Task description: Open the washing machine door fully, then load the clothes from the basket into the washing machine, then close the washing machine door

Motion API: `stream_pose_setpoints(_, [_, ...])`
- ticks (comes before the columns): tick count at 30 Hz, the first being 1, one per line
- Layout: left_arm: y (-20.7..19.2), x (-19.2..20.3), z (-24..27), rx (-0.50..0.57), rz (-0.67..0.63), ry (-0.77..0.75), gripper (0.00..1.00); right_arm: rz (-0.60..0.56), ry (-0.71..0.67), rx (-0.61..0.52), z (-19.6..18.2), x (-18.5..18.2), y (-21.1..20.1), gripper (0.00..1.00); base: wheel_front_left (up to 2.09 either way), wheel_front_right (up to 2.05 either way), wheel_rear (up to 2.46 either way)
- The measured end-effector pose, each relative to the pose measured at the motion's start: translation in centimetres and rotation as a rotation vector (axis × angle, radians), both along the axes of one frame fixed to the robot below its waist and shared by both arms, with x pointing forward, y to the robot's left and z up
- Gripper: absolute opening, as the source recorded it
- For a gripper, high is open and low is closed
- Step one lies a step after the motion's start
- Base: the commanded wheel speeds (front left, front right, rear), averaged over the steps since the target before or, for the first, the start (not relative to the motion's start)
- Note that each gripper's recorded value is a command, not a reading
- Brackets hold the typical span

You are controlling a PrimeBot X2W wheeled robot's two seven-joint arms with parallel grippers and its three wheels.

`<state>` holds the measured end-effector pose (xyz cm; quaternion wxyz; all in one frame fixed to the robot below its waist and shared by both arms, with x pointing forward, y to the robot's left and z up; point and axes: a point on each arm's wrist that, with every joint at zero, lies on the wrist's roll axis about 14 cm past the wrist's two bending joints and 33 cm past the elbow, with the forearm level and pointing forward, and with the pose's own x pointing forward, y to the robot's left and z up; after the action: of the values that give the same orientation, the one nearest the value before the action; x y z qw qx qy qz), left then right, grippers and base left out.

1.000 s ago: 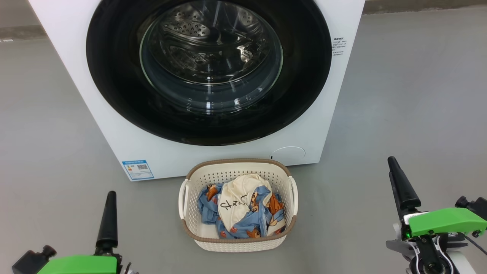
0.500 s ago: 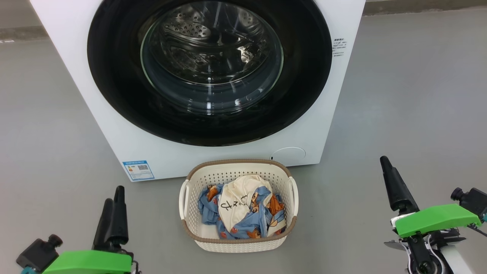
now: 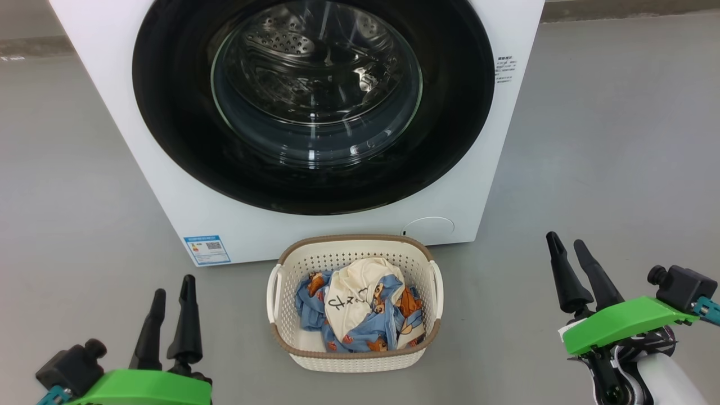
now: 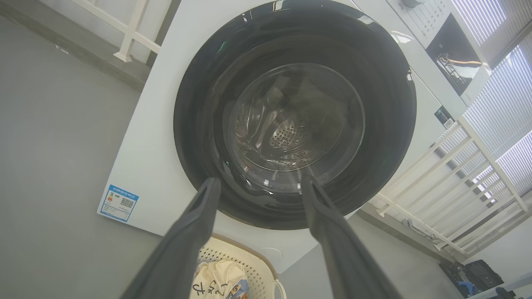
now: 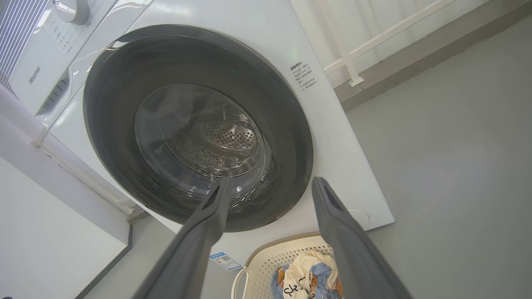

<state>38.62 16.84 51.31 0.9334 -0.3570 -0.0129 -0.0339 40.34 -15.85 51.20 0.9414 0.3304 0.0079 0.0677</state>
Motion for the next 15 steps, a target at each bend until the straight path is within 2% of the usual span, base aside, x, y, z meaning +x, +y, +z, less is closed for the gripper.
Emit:
stream_pose_setpoints(7, [-0.20, 0.34, 0.29, 0.112, -0.005, -0.022, 1.00, 0.008, -0.028, -0.117, 0.21, 0.44, 0.23, 1.00, 0.00, 0.00, 0.00])
stream_pose_setpoints(15, [-0.49, 0.19, -0.26, 0.180, -0.011, -0.020, 1.00, 0.033, -0.039, -0.204, -0.17, 0.33, 0.98, 1.00, 0.00, 0.00, 0.00])
